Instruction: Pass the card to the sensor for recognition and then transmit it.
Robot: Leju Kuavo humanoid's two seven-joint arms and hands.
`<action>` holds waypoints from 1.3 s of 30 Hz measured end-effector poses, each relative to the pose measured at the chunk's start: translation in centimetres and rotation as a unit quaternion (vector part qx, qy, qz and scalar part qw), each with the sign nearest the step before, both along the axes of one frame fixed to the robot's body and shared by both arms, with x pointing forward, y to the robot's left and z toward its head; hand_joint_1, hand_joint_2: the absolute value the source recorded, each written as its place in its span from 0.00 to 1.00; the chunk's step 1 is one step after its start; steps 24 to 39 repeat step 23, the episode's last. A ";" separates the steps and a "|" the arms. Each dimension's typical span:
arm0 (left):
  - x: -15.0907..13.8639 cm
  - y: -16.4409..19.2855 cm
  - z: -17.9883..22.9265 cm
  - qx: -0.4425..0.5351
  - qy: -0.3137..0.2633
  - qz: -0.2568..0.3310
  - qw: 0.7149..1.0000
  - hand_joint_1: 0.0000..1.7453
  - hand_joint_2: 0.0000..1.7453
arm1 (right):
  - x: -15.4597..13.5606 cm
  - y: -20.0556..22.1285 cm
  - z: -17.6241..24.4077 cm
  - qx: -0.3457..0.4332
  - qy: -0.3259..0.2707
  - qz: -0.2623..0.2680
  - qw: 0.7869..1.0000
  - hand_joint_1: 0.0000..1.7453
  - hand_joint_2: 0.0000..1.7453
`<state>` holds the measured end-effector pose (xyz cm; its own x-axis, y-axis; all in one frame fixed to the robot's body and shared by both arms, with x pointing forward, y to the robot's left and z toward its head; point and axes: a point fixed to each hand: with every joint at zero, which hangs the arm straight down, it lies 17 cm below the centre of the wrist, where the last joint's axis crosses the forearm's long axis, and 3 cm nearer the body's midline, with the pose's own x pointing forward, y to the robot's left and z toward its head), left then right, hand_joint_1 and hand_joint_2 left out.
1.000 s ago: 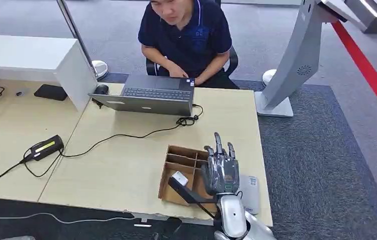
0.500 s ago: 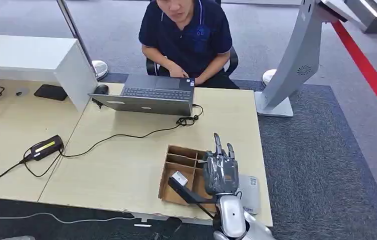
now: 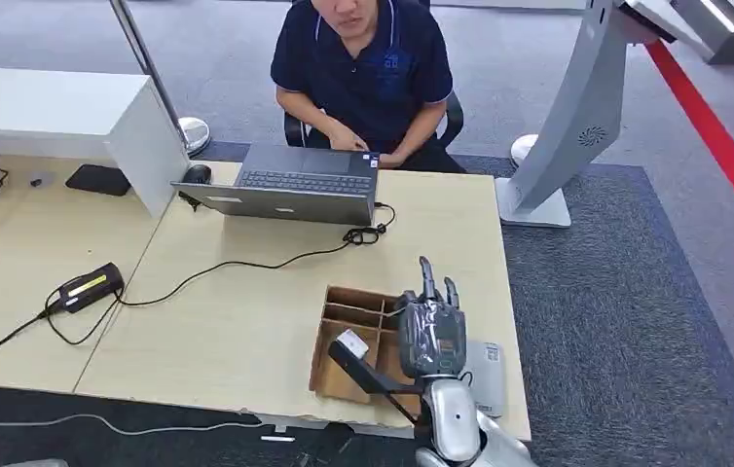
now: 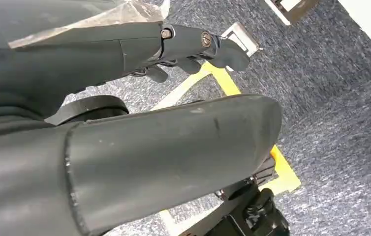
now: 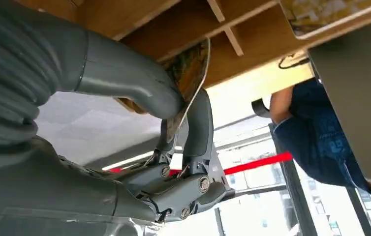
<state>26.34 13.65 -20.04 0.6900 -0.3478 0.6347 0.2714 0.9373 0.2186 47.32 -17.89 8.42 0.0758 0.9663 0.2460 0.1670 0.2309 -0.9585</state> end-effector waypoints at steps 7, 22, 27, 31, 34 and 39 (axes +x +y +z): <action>0.0 0.0 0.0 0.000 0.000 0.000 1.000 0.00 0.00 | -0.8 0.3 2.8 -0.015 -0.045 0.019 0.999 1.00 1.00; 0.0 0.0 0.0 0.001 0.000 0.000 1.000 0.00 0.00 | -1.6 0.0 6.7 0.009 -0.101 0.029 0.994 1.00 1.00; 0.0 0.0 0.0 0.000 0.000 0.000 1.000 0.00 0.00 | -1.7 -0.2 7.1 0.015 -0.112 0.028 0.993 1.00 1.00; 0.0 0.0 0.0 0.000 0.000 0.000 1.000 0.00 0.00 | -1.7 -0.2 7.1 0.015 -0.112 0.028 0.993 1.00 1.00; 0.0 0.0 0.0 0.000 0.000 0.000 1.000 0.00 0.00 | -1.7 -0.2 7.1 0.015 -0.112 0.028 0.993 1.00 1.00; 0.0 0.0 0.0 0.000 0.000 0.000 1.000 0.00 0.00 | -1.7 -0.2 7.1 0.015 -0.112 0.028 0.993 1.00 1.00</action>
